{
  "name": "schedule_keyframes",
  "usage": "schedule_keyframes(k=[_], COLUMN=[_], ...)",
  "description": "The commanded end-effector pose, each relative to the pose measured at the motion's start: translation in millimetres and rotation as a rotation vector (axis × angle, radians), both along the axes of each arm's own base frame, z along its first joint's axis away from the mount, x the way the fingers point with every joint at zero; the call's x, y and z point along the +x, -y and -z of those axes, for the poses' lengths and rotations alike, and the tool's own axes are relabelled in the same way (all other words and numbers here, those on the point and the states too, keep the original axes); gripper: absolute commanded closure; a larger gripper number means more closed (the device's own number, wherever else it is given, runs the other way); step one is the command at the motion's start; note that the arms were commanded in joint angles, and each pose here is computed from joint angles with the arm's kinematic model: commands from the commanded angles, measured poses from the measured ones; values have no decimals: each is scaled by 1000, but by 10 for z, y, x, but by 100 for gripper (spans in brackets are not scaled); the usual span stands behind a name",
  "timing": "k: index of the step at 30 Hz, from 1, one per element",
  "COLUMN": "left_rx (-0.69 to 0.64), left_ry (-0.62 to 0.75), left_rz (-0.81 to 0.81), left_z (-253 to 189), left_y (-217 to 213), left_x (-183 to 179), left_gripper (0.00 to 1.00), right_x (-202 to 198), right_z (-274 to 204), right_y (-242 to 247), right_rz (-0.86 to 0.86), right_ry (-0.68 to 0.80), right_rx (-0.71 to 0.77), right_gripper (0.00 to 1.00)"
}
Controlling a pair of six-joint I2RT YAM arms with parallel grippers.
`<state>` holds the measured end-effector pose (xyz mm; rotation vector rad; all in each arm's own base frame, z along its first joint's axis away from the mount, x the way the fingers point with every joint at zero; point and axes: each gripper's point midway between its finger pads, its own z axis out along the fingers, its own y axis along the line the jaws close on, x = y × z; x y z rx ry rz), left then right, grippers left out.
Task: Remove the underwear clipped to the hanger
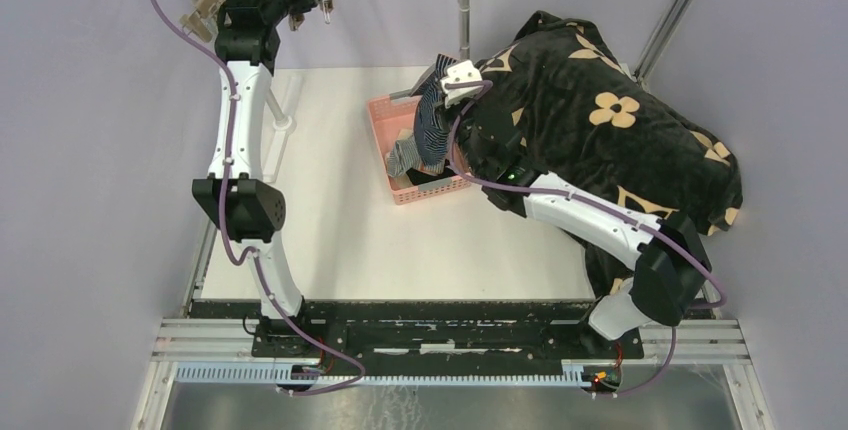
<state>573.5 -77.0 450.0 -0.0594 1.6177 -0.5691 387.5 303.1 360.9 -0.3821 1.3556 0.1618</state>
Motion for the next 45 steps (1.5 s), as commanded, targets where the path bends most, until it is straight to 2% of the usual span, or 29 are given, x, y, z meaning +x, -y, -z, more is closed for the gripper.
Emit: schedule_keyframes(k=[1, 4, 6, 11, 12, 13, 23, 35, 36, 37, 38, 39, 43, 45], left_rx=[-26, -18, -11, 6, 9, 11, 50, 40, 39, 41, 44, 51, 74, 79], left_ry=[77, 85, 97, 136, 153, 164, 207, 304, 317, 325, 334, 345, 379, 386], left_rz=[13, 6, 3, 2, 0, -6, -17, 19, 19, 25, 30, 33, -26, -78], left_z=[-331, -366, -411, -570, -640, -676, -792, -987, -1019, -1033, -1060, -1085, -1141, -1117], left_y=[6, -6, -17, -26, -29, -42, -69, -8, -9, 0, 7, 13, -90, -179], left_x=[-106, -168, -229, -462, -554, -615, -1151, -1850, -1928, -1995, -2075, -2159, -2456, -2581], left_gripper=[67, 59, 49, 36, 15, 2, 1, 1, 1, 1, 1, 1, 1, 1], right_x=[164, 232, 284, 406, 442, 468, 855, 1154, 1154, 1142, 1121, 1101, 1017, 971], right_z=[-284, -218, -164, -12, 47, 99, 996, 2061, 2151, 2221, 2267, 2286, 2084, 1872], right_y=[58, 53, 48, -94, -127, -170, -341, -57, -67, -86, -106, -113, -77, -62], right_rz=[-16, -23, -28, -65, -71, -81, -28, 80, 69, 52, 37, 26, 5, -14], right_ry=[26, 14, 2, -49, -66, -81, -263, -484, -508, -534, -554, -565, -528, -496], right_rx=[122, 125, 123, 95, 85, 79, -6, -50, -59, -68, -77, -80, -55, -49], right_gripper=[99, 99, 99, 99, 99, 99, 99, 99, 97, 85, 58, 48, 33, 31])
